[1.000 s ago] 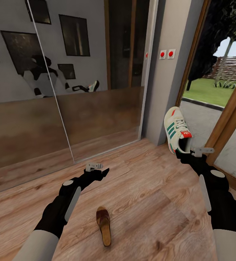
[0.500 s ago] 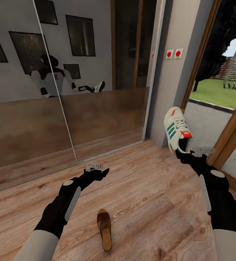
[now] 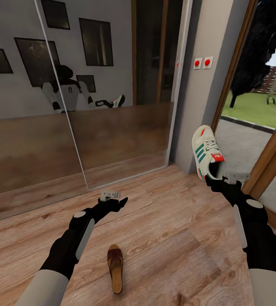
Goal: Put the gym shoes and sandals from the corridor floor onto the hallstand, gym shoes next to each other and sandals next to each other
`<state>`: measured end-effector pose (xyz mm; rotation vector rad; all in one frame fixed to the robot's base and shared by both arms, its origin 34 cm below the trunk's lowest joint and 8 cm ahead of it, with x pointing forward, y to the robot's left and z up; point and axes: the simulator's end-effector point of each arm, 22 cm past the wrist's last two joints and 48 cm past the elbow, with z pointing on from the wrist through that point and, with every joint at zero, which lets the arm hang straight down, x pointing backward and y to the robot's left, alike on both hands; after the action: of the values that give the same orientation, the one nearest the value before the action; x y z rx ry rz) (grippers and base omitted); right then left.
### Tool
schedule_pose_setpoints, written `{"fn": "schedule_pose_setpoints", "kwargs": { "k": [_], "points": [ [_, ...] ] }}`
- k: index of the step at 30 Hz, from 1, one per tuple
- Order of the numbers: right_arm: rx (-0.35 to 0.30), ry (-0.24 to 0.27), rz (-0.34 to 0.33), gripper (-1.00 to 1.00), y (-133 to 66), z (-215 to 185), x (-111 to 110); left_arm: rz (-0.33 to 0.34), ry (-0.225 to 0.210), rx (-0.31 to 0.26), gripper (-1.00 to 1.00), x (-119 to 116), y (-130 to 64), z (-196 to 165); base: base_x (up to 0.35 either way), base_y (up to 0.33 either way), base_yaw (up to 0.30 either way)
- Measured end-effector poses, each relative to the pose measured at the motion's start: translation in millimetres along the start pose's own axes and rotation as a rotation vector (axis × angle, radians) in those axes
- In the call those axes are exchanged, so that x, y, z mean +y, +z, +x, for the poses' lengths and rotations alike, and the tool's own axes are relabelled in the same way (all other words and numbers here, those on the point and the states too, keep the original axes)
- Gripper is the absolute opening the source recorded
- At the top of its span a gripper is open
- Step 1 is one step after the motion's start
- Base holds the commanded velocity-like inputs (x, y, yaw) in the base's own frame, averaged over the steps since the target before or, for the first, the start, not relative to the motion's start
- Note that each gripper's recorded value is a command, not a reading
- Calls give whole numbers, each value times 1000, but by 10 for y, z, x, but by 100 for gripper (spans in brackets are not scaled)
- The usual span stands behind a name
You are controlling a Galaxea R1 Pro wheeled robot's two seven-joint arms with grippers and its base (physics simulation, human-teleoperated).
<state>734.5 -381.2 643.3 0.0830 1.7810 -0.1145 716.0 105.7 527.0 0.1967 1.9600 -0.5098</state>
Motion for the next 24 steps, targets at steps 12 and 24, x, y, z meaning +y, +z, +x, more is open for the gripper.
{"fn": "schedule_pose_setpoints", "kwargs": {
  "k": [12, 24],
  "points": [
    [0, 0, 1, -100, -2, -3, -3, 0, 0, 0, 100, -1, -1, -2, 52, -37, 0],
    [-1, 0, 1, -100, -1, -3, -3, 0, 0, 0, 100, 0, 0, 0, 12, -20, 0]
  ]
}}
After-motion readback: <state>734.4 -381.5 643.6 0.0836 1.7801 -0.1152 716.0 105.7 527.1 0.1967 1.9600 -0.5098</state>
